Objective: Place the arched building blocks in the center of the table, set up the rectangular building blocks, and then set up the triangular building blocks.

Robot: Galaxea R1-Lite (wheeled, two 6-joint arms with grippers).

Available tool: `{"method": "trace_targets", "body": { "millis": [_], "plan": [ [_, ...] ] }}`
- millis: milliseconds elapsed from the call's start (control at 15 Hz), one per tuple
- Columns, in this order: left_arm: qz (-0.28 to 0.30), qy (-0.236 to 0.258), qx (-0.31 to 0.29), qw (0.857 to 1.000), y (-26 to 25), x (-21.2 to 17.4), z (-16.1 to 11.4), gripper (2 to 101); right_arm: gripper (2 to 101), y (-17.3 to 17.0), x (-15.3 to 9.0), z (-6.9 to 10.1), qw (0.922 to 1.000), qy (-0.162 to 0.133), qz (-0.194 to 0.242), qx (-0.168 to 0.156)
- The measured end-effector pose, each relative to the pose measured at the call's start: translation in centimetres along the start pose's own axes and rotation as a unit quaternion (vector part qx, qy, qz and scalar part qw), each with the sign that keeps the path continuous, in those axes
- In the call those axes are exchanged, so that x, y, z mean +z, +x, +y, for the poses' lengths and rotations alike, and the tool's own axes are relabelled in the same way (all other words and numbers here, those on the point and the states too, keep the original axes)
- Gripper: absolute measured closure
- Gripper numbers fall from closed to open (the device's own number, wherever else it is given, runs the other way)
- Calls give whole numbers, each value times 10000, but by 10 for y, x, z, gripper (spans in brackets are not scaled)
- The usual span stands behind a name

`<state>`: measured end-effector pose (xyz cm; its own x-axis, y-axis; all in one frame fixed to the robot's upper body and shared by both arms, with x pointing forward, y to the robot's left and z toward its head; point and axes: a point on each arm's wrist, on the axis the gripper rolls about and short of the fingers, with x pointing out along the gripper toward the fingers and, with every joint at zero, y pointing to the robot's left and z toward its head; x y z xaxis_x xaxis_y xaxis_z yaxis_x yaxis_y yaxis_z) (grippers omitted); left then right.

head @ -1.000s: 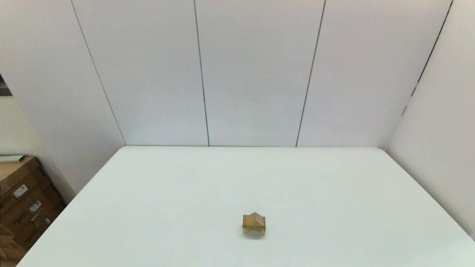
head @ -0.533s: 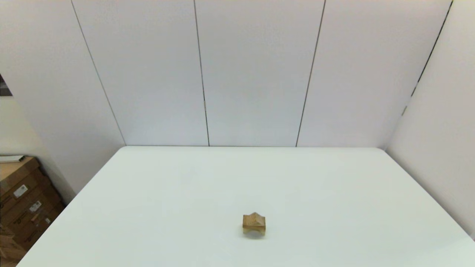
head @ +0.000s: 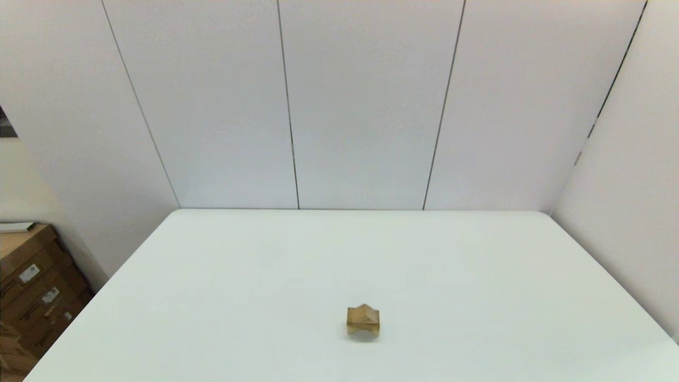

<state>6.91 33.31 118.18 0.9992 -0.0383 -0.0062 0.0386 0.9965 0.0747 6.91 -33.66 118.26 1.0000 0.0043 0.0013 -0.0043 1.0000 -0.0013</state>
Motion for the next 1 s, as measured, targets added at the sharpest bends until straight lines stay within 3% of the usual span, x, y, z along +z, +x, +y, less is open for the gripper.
{"method": "trace_targets", "body": {
  "millis": [1000],
  "plan": [
    [1,-21,8,10000,0,0,0,54,43,0,0,0,10000,6,0,0]
  ]
}}
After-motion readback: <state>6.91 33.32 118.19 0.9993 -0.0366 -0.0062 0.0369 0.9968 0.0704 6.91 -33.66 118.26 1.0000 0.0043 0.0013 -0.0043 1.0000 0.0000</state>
